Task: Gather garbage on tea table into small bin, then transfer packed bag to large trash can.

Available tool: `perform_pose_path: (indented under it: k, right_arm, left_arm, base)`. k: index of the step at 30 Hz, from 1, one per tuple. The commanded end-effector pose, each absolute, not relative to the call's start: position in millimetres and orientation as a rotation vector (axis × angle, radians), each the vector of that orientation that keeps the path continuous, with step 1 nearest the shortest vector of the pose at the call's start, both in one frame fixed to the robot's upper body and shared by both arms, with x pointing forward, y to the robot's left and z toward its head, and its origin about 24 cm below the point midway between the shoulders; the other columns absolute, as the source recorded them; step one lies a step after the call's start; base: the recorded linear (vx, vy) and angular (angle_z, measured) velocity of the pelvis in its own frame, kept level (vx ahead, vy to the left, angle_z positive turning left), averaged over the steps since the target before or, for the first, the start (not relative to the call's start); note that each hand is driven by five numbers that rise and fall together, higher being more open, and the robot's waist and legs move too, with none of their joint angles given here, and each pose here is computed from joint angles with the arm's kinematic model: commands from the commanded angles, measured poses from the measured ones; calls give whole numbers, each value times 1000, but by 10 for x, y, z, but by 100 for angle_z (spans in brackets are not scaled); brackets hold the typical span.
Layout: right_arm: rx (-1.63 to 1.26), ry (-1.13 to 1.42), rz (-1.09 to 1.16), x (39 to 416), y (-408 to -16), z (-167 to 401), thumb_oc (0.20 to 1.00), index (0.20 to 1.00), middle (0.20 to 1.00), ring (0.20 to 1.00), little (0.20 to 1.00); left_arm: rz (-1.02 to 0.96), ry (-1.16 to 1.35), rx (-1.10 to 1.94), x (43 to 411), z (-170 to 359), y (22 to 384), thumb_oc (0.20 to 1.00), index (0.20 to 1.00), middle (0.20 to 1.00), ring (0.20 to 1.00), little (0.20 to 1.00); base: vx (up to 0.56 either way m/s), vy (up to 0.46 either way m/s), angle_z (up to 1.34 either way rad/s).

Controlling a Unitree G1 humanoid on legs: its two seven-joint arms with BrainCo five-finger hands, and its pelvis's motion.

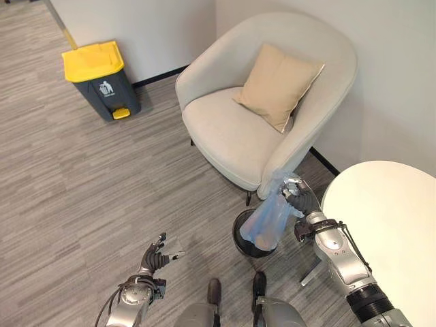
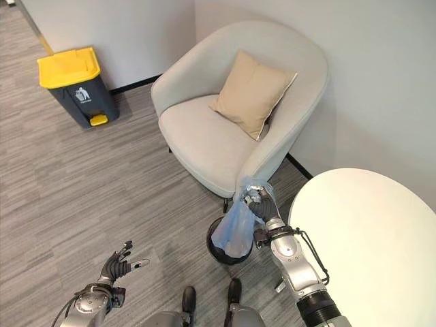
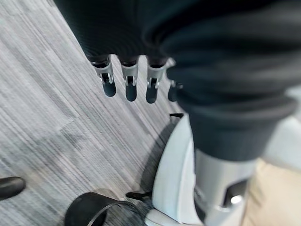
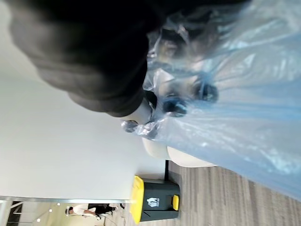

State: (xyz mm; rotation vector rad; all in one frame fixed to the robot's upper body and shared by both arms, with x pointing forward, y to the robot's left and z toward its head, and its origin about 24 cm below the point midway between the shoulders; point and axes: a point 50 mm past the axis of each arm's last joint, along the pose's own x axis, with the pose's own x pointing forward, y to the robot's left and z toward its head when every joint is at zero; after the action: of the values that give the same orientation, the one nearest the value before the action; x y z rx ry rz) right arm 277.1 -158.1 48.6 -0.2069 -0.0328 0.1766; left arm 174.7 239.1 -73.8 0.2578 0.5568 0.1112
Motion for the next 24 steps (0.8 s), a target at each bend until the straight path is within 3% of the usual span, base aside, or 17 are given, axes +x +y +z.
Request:
perform_pose_path:
  k: [1, 16, 24]
  right_arm:
    - [-144, -280, 255, 2902, -1348, 1002, 200, 200, 200, 200, 200]
    - [-143, -383, 210, 2919, -1447, 1255, 200, 200, 200, 200, 200]
    - [-143, -418, 320, 2917, -1359, 1379, 200, 200, 200, 200, 200]
  left_arm:
    - [87, 454, 336, 1921, -541, 2480, 1000, 1000, 1000, 1000, 1000]
    - [7, 206, 291, 2355, -78, 2210, 1000, 1000, 1000, 1000, 1000]
    - [-165, -9, 380, 2567, 336, 1883, 1000, 1000, 1000, 1000, 1000]
  base:
    - [-83, 56, -33]
    - [-243, -105, 30]
    - [-143, 15, 50]
